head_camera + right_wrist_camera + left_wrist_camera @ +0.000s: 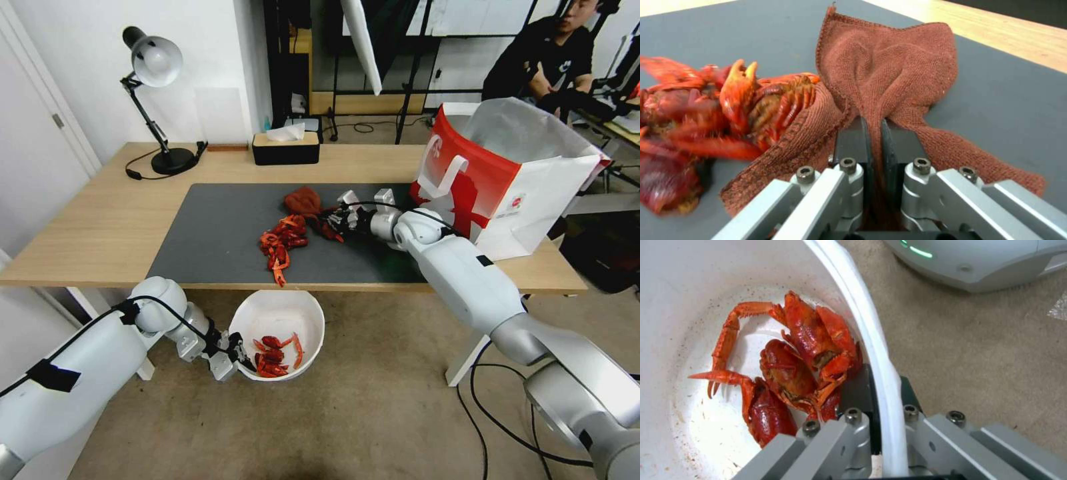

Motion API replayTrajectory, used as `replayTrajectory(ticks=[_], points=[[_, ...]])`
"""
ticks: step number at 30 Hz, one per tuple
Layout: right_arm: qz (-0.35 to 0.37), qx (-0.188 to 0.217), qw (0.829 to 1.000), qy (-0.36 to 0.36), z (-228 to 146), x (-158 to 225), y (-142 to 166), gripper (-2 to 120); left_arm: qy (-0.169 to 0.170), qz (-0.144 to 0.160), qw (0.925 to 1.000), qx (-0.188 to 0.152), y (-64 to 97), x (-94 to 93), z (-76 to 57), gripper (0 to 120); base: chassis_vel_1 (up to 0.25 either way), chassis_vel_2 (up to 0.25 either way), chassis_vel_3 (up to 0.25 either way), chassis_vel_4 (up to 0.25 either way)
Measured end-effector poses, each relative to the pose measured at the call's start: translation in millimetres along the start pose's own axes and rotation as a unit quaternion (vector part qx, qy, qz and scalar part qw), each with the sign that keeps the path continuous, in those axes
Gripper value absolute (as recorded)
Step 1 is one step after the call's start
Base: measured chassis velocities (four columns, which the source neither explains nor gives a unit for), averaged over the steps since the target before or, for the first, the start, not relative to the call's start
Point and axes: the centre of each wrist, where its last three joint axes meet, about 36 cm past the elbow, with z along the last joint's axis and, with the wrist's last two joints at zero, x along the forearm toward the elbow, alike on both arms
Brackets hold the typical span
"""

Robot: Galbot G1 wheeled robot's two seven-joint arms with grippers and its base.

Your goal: Sweep shrimp from table into container with towel, then put container into takeout bag.

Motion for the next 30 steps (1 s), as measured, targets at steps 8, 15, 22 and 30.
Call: replayTrajectory(ticks=[8,15,22,30], points=[[-0.021,0.001,1.000,-0.001,1,-3,10,4,0.005,-0.001,1.0000,0.002,1.6,5.2,5.9,0,0.000,0.000,0.000,0.000],[-0.039,0.001,0.999,-0.003,5,-1,14,4,0.011,-0.002,0.9999,0.003,4.7,11.5,10.7,0,0.000,0.000,0.000,0.000],[-0.067,0.005,0.998,-0.004,7,0,22,4,0.016,-0.005,0.9999,0.004,7.7,17.6,15.7,0,0.000,0.000,0.000,0.000],[-0.085,0.008,0.996,-0.005,10,5,28,4,0.015,-0.006,0.9999,0.005,8.4,18.1,16.4,0,0.000,0.000,0.000,0.000]])
